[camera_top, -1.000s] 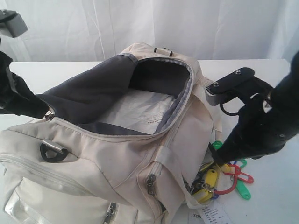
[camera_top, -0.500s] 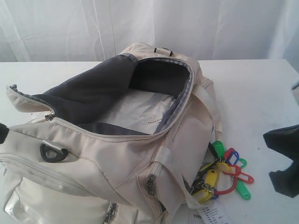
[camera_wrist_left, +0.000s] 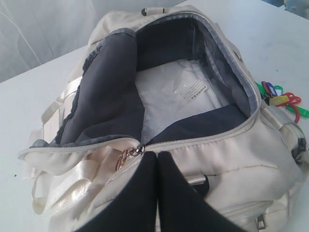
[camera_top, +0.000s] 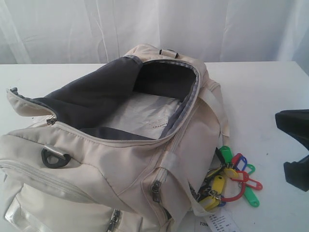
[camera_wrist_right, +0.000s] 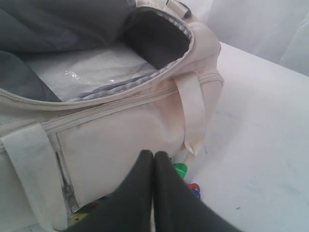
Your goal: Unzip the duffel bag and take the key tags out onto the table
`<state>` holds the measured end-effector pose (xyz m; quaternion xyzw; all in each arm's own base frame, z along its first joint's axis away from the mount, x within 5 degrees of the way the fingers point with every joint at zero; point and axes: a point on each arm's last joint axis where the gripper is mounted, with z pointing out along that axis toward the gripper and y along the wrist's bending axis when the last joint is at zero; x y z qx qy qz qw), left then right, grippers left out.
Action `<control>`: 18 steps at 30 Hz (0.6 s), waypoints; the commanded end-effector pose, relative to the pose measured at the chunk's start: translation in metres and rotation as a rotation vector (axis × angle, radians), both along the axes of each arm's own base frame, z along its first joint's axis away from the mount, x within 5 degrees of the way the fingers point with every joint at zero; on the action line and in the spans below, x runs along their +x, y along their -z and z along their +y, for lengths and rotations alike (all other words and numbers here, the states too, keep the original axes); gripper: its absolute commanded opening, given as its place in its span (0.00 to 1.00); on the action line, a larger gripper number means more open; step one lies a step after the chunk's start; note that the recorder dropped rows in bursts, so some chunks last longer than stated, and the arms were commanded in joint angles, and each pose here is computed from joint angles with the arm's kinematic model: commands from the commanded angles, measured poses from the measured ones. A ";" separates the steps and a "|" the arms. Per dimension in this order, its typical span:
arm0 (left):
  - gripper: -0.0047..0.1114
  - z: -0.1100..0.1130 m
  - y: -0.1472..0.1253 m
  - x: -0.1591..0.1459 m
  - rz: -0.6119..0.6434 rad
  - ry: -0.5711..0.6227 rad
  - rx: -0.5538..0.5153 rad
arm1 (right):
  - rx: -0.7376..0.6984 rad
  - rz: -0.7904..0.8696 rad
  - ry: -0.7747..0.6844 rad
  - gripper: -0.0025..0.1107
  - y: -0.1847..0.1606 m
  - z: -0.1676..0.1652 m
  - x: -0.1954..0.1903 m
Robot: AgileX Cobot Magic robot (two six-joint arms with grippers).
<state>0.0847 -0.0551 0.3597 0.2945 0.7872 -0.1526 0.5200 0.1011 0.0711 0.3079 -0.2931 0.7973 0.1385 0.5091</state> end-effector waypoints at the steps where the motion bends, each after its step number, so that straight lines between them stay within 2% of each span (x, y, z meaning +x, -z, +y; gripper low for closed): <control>1: 0.04 -0.001 0.000 -0.002 0.004 0.000 -0.029 | 0.008 -0.013 0.001 0.02 0.000 -0.001 -0.001; 18: 0.04 -0.001 0.000 -0.002 0.001 0.002 -0.026 | 0.063 -0.013 0.002 0.02 -0.002 0.001 -0.001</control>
